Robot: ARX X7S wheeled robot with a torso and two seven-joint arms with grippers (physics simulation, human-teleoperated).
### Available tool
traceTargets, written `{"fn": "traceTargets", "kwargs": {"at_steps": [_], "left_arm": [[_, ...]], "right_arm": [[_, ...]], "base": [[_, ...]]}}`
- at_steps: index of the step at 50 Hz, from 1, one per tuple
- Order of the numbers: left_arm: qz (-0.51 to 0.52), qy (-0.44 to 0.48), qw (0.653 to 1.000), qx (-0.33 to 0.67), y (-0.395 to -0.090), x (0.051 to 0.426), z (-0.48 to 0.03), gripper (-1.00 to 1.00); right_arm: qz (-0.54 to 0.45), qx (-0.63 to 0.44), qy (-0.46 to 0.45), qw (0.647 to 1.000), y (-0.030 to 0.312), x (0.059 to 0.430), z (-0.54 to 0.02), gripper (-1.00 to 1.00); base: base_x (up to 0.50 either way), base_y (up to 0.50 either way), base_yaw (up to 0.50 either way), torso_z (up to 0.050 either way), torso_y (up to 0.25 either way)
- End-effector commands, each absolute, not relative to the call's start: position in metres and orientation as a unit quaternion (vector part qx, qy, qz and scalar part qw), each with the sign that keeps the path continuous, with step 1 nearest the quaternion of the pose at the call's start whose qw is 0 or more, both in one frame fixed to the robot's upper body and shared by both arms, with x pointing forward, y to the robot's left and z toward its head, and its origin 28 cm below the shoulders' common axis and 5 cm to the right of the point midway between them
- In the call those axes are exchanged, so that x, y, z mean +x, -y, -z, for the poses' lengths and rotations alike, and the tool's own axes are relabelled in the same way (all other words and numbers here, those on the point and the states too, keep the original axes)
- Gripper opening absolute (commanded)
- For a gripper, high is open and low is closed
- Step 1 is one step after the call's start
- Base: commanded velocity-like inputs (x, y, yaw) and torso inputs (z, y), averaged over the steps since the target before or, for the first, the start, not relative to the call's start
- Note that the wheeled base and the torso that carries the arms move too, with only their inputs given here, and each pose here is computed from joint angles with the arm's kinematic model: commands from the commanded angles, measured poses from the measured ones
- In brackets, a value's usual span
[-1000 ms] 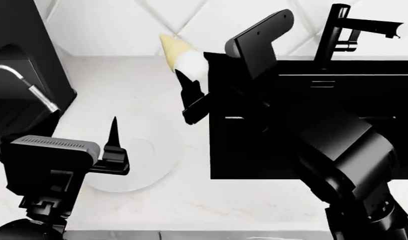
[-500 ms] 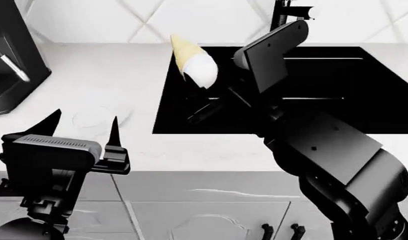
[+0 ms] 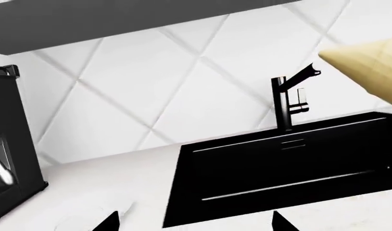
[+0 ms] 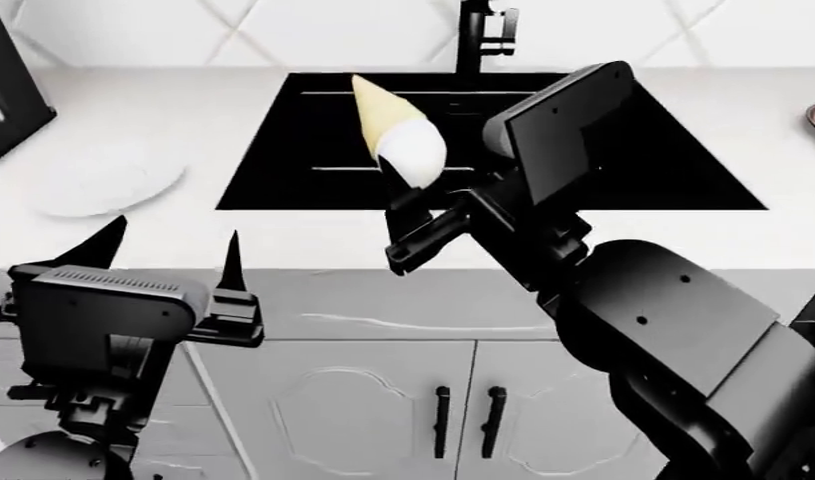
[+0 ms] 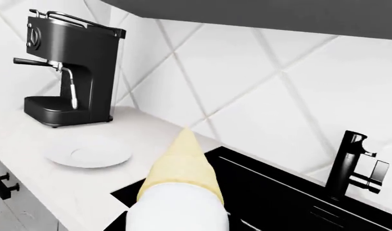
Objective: Move the dessert items from the plate to the tray.
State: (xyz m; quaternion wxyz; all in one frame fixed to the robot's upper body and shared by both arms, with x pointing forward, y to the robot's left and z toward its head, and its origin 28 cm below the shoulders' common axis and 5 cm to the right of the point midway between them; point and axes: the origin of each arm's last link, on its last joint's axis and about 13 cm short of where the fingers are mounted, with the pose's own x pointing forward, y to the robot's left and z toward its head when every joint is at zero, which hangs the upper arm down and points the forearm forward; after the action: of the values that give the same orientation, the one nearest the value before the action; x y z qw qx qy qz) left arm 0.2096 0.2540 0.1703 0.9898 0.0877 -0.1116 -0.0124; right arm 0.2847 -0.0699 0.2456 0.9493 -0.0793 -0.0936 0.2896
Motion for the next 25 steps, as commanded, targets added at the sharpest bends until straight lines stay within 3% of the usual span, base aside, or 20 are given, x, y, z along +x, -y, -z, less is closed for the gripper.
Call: {"fn": "traceTargets", "kwargs": {"at_steps": [1, 25], "left_arm": [[0.015, 0.111, 0.990, 0.089, -0.2532, 0.2118, -0.1699, 1.00], [0.015, 0.107, 0.990, 0.092, -0.2536, 0.2121, -0.1669, 1.00]], "right_arm": [[-0.288, -0.082, 0.094, 0.949, 0.0725, 0.2841, -0.2413, -1.00], [-0.284, -0.086, 0.103, 0.949, 0.0771, 0.2821, -0.2366, -1.00]], "base": [[-0.32, -0.45, 0.00, 0.000, 0.000], [-0.23, -0.49, 0.00, 0.000, 0.000]]}}
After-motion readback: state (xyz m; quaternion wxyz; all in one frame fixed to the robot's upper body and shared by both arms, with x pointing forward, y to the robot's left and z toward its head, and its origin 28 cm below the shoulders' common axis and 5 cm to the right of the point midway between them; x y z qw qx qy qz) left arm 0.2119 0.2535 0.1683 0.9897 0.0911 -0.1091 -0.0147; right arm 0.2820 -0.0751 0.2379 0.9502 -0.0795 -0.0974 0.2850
